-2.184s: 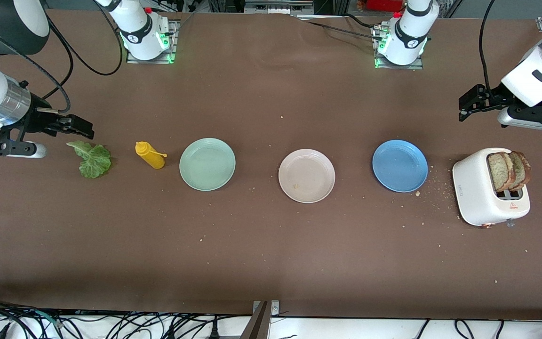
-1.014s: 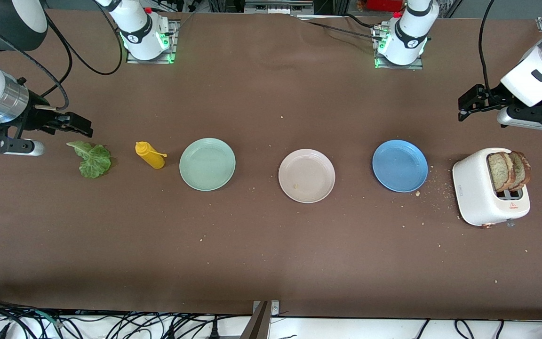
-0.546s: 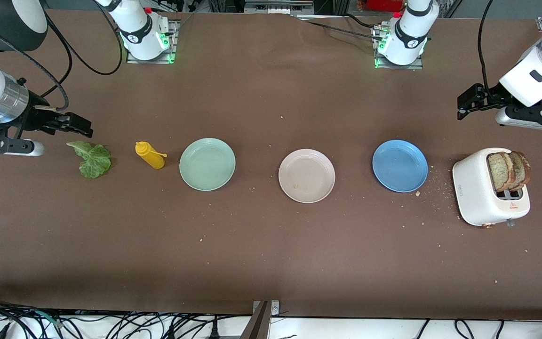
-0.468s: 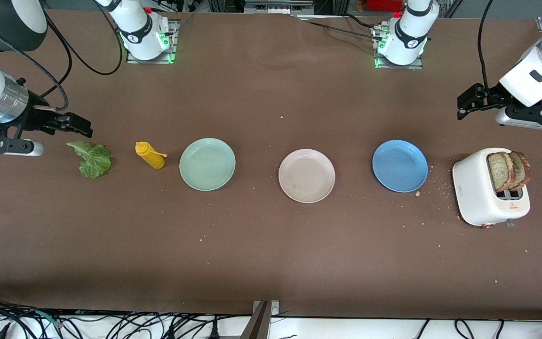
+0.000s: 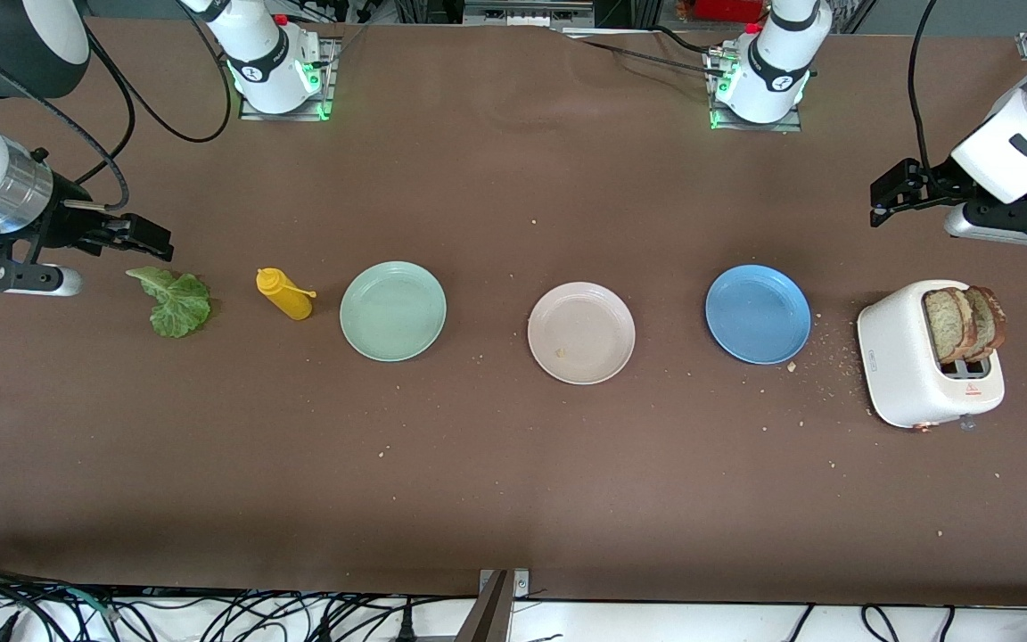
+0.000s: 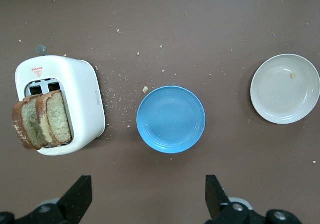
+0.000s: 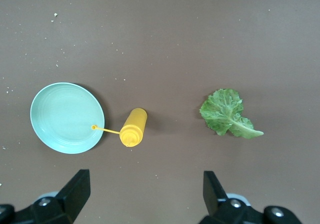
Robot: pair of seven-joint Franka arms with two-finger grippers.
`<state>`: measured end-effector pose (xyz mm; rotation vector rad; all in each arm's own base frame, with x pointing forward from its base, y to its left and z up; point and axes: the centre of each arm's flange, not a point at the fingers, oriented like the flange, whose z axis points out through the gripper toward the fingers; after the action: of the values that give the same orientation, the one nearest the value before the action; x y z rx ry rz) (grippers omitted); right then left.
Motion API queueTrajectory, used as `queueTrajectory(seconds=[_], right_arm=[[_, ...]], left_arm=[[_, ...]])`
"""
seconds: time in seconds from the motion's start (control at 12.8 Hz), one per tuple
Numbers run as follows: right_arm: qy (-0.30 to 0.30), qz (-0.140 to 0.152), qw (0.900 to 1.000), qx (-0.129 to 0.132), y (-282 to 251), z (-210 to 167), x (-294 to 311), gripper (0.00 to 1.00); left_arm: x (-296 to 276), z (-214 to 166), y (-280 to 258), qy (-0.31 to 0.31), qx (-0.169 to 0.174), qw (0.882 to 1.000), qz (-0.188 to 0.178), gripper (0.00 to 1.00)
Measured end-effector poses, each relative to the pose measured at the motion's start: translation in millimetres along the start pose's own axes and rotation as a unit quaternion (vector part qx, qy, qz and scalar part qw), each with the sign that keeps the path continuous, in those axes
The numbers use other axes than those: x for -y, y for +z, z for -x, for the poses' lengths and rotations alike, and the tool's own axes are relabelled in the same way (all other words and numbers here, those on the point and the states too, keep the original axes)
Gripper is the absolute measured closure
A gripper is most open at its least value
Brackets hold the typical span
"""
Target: Make sandwich in beige plate with both arms
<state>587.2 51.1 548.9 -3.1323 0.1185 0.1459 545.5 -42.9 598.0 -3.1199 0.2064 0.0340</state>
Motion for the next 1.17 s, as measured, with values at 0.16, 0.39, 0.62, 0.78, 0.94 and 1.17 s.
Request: queueTrajectory(seconds=[0.16, 0.39, 0.62, 0.78, 0.94, 1.17], right_arm=[[0.0, 0.0, 1.0, 0.002, 2.2, -1.0, -0.1, 0.0], [0.0, 0.001, 1.0, 0.002, 2.8, -1.3, -0.1, 0.0], [0.0, 0.001, 1.0, 0.002, 2.8, -1.4, -0.1, 0.0], [0.0, 0.001, 1.0, 0.002, 3.0, -1.4, -0.1, 0.0], [0.0, 0.001, 1.0, 0.003, 3.3, -1.5, -0.1, 0.0], [0.0, 0.001, 1.0, 0.004, 4.5, -2.2, -0.1, 0.0]], left_arm=[[0.5, 0.7, 0.5, 0.0, 0.003, 1.0, 0.0, 0.0], [0.7, 2.5, 1.8, -0.001, 0.011, 1.0, 0.001, 0.0], [0.6, 2.8, 0.7, -0.001, 0.012, 1.0, 0.001, 0.0], [1.0, 2.9, 0.6, -0.001, 0.012, 1.0, 0.001, 0.0], [1.2, 2.9, 0.5, -0.001, 0.012, 1.0, 0.001, 0.0], [1.2, 2.9, 0.5, -0.001, 0.012, 1.0, 0.001, 0.0]])
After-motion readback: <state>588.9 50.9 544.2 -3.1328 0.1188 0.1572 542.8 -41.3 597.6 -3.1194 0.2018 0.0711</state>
